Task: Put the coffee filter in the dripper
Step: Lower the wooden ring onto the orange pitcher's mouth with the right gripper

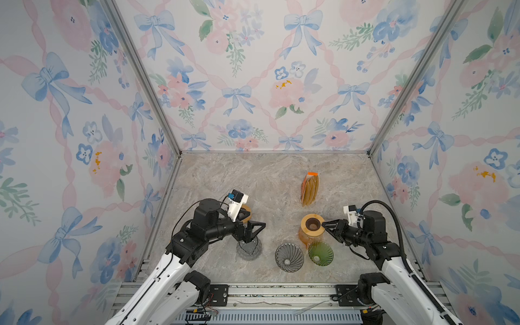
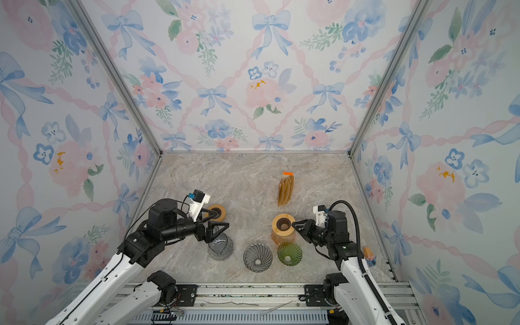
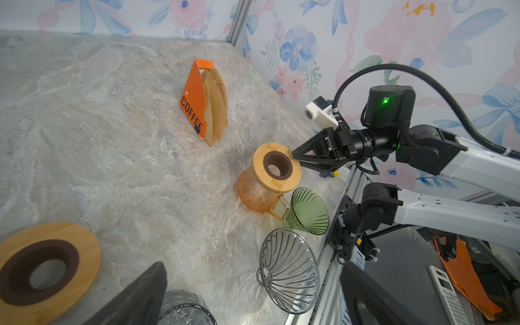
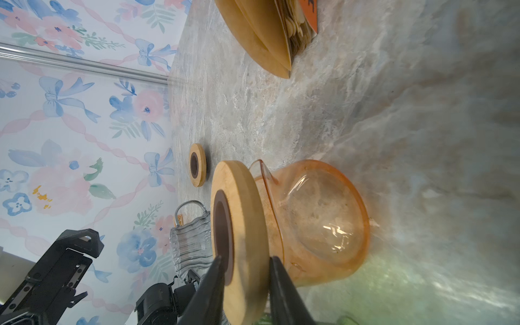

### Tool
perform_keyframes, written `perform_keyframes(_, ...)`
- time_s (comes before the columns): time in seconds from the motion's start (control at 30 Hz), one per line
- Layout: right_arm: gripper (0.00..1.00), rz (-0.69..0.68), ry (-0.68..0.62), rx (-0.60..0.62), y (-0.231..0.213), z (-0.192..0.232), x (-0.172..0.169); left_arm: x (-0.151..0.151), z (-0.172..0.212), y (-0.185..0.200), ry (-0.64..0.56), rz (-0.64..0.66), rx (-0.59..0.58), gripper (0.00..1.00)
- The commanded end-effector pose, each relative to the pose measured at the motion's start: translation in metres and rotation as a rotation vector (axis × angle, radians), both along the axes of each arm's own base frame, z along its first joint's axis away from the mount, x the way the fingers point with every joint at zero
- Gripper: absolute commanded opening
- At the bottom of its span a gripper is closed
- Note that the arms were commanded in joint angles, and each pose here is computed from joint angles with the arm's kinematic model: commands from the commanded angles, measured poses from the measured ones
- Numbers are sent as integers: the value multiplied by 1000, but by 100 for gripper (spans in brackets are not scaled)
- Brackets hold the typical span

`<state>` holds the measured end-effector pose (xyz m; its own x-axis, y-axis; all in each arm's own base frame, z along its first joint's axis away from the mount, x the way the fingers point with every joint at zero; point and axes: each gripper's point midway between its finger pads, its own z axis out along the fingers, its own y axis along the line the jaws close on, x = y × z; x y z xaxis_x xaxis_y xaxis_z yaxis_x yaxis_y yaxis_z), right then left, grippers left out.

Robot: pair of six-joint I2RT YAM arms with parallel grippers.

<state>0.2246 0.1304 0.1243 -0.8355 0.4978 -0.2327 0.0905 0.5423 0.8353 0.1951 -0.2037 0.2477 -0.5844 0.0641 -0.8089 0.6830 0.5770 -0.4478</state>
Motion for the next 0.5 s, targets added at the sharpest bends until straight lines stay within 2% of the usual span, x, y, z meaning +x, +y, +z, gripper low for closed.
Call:
perform_keyframes(0.0,31,6,-16,-40,-2,5,1,-1,2,1,-15,-5,-6,98)
perform_keyframes(0.27,33,0,1,-89,-7,3,-2,-1,1,1,-13,-6,-8,98)
perform_keyframes(0.47,35,-3,5,-170,-13,2,-5,-1,3,1,-19,-4,-12,98)
